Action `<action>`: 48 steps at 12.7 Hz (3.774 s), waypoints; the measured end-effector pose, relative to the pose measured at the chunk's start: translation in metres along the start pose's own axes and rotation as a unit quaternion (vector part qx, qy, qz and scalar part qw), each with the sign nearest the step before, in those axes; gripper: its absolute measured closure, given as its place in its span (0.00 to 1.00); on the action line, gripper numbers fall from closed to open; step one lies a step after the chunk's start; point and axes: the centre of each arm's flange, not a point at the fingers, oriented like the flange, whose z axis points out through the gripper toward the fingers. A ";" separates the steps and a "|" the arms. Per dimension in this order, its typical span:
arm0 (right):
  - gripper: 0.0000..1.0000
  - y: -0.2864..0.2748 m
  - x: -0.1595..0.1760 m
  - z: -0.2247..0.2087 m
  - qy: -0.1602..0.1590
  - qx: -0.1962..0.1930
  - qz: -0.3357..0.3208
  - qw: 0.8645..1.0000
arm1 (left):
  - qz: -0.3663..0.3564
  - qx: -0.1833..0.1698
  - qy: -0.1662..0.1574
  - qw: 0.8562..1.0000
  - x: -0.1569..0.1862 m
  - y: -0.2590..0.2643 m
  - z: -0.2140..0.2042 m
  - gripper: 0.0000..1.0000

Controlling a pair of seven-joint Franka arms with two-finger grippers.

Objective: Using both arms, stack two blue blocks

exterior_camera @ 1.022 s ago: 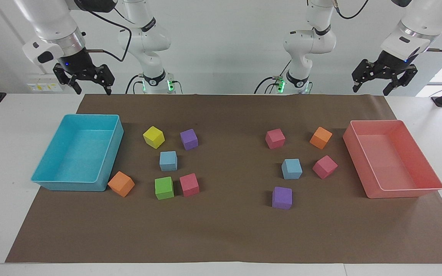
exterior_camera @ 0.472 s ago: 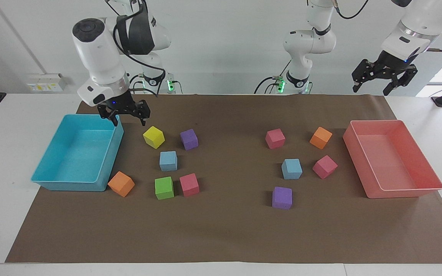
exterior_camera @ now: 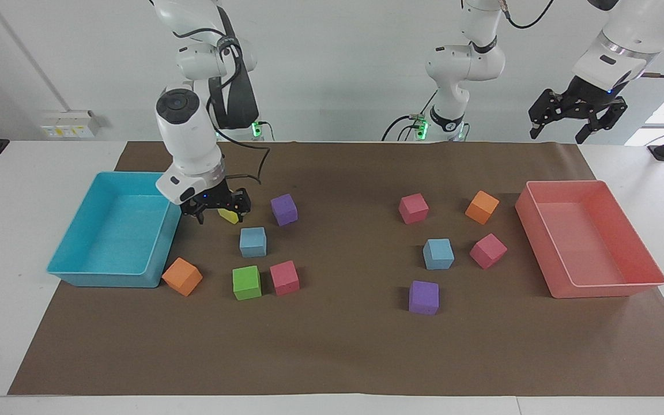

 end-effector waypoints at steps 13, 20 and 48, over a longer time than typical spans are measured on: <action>0.00 -0.049 -0.023 0.100 0.011 0.010 -0.048 0.999 | 0.000 0.000 0.000 1.000 0.000 0.000 0.000 0.00; 0.00 -0.040 -0.024 0.103 0.011 0.009 -0.064 0.998 | 0.000 0.000 0.000 1.000 0.000 0.000 0.000 0.00; 0.38 -0.034 -0.028 0.127 0.024 0.014 -0.015 1.000 | 0.000 0.000 0.000 1.000 0.000 0.000 0.000 0.00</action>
